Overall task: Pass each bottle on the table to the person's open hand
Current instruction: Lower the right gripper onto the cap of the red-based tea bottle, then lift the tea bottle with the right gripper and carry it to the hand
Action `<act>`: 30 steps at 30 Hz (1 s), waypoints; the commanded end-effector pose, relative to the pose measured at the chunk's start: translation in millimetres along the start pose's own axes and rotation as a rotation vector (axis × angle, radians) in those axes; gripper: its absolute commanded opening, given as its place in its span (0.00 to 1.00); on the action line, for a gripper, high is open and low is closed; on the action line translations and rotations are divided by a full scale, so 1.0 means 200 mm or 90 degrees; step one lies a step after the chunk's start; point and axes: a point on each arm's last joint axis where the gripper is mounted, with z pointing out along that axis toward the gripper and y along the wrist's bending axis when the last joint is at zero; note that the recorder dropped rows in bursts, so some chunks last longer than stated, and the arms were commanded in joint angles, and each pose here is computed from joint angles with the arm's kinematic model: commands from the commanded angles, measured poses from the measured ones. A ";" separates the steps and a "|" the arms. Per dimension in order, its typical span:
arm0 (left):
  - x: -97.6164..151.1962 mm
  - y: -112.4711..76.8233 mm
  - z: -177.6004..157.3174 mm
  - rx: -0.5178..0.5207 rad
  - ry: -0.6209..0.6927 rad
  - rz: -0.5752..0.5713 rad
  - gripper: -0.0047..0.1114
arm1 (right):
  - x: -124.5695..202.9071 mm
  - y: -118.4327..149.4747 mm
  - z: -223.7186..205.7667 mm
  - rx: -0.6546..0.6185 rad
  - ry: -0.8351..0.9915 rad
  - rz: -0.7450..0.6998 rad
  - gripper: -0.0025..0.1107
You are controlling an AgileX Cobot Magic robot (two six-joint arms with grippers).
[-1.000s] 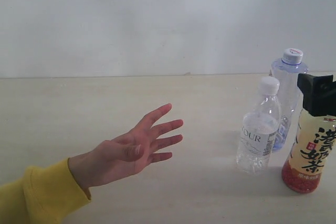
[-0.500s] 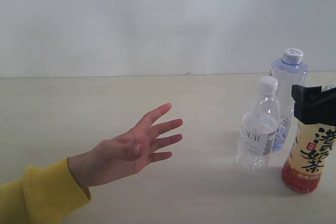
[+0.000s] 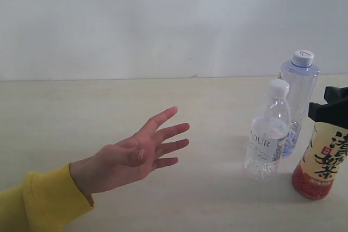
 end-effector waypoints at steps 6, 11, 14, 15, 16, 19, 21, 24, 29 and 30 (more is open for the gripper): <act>-0.01 0.00 0.00 -0.001 -0.007 -0.002 0.08 | -0.09 -0.02 -0.24 -0.007 0.028 0.064 0.02; -0.01 0.00 0.00 -0.001 -0.007 -0.002 0.08 | -0.13 0.01 -0.40 -0.076 0.009 0.071 0.02; -0.01 0.00 0.00 -0.001 -0.007 -0.002 0.08 | -0.13 0.06 -0.45 -0.147 0.032 0.077 0.02; -0.01 0.00 0.00 -0.001 -0.007 -0.002 0.08 | -0.12 0.07 -0.47 -0.169 0.045 0.077 0.02; -0.01 0.00 0.00 -0.001 -0.007 -0.002 0.08 | -0.11 0.08 -0.47 -0.186 0.057 0.075 0.02; -0.01 0.00 0.00 -0.001 -0.007 -0.002 0.08 | -0.08 0.12 -0.49 -0.234 0.091 0.060 0.02; -0.01 0.00 0.00 -0.001 -0.007 -0.002 0.08 | -0.07 0.18 -0.51 -0.301 0.106 0.026 0.02; -0.01 0.00 0.00 -0.001 -0.007 -0.002 0.08 | -0.08 0.27 -0.55 -0.395 0.088 0.015 0.02; -0.01 0.00 0.00 -0.001 -0.007 -0.002 0.08 | -0.12 0.51 -0.49 -0.521 0.054 -0.118 0.02; -0.01 0.00 0.00 -0.001 -0.007 -0.002 0.08 | -0.14 0.58 -0.45 -0.536 0.050 -0.133 0.02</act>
